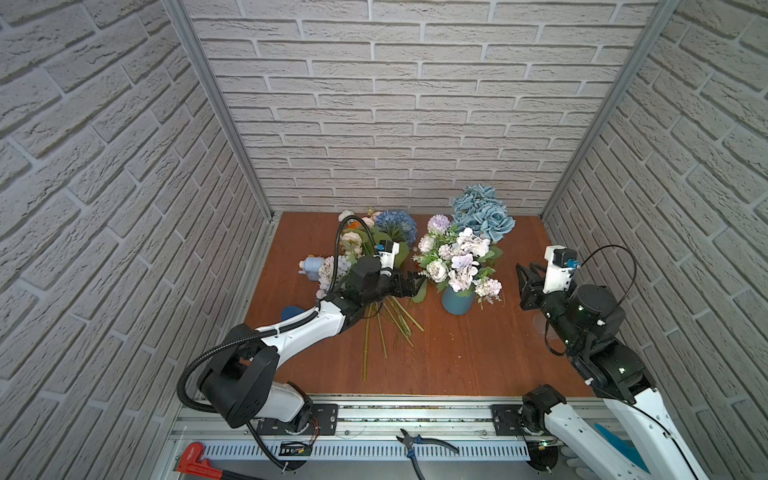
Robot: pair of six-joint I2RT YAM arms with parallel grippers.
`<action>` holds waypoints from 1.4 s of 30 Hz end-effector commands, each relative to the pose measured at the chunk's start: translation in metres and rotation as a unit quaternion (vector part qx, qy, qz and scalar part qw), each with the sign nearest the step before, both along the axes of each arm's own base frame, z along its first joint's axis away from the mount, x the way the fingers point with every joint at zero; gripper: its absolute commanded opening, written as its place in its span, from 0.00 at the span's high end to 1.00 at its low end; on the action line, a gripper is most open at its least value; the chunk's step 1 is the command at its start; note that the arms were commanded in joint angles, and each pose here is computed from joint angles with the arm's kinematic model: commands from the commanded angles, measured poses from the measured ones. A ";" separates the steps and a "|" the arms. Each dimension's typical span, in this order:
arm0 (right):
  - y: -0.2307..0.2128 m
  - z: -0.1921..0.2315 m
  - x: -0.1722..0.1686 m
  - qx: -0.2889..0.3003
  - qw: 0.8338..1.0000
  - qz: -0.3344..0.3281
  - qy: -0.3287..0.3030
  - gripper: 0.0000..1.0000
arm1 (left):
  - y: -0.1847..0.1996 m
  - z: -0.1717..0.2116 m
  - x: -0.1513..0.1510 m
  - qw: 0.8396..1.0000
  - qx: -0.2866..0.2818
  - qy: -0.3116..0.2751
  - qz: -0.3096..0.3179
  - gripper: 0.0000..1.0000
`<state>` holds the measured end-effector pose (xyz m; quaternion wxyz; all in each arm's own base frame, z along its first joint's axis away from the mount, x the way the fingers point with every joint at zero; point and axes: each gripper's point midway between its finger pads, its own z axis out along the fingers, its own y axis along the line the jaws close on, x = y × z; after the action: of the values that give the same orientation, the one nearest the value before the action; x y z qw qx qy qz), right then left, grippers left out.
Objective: Arrange the flowers into the vase
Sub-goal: 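Open the right gripper and withdraw it from the vase, then reach the right gripper across to the flower pile by the left gripper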
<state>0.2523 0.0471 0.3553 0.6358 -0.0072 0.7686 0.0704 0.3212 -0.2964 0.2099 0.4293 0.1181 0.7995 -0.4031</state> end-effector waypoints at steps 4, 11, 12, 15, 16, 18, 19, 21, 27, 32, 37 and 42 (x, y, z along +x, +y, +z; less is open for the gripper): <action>0.044 0.045 -0.001 0.076 0.991 0.112 -0.009 0.62 | 0.061 0.012 0.002 0.996 0.023 -0.026 0.080 0.02; 0.105 0.060 0.018 0.075 0.977 0.198 0.000 0.61 | 0.138 0.001 0.005 0.982 0.031 -0.002 0.188 0.02; 0.117 0.062 0.019 0.057 0.976 0.209 -0.003 0.60 | 0.146 0.000 0.005 0.980 0.026 0.002 0.198 0.02; 0.151 0.064 0.023 0.019 0.970 0.243 -0.002 0.60 | 0.169 -0.007 0.006 0.974 0.025 0.017 0.227 0.02; 0.162 0.064 0.024 0.016 0.967 0.255 0.000 0.60 | 0.177 -0.010 0.006 0.970 0.029 0.022 0.239 0.02; 0.188 0.062 0.027 0.009 0.960 0.281 0.006 0.59 | 0.194 -0.017 0.005 0.963 0.032 0.036 0.265 0.02; 0.200 0.058 0.029 0.005 0.957 0.291 0.012 0.59 | 0.201 -0.019 0.005 0.960 0.029 0.041 0.276 0.02; 0.227 0.042 0.036 -0.008 0.951 0.307 0.031 0.59 | 0.215 -0.022 0.005 0.953 0.016 0.049 0.299 0.02; 0.295 -0.021 0.062 -0.035 0.942 0.316 0.109 0.59 | 0.240 -0.028 0.003 0.940 -0.005 0.058 0.336 0.02; 0.329 -0.087 0.088 -0.047 0.938 0.300 0.169 0.59 | 0.245 -0.034 0.002 0.939 -0.017 0.062 0.338 0.02; 0.355 -0.146 0.113 -0.068 0.932 0.284 0.215 0.61 | 0.241 -0.038 0.004 0.942 -0.025 0.059 0.329 0.02; 0.361 -0.194 0.151 -0.112 0.938 0.236 0.229 0.66 | 0.236 -0.041 0.007 0.947 -0.030 0.058 0.315 0.02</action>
<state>0.3789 0.4051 0.1501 0.3649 -0.2686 0.8797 0.1444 0.3220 -0.0576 0.1599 0.4698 -0.1884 0.8223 -0.2601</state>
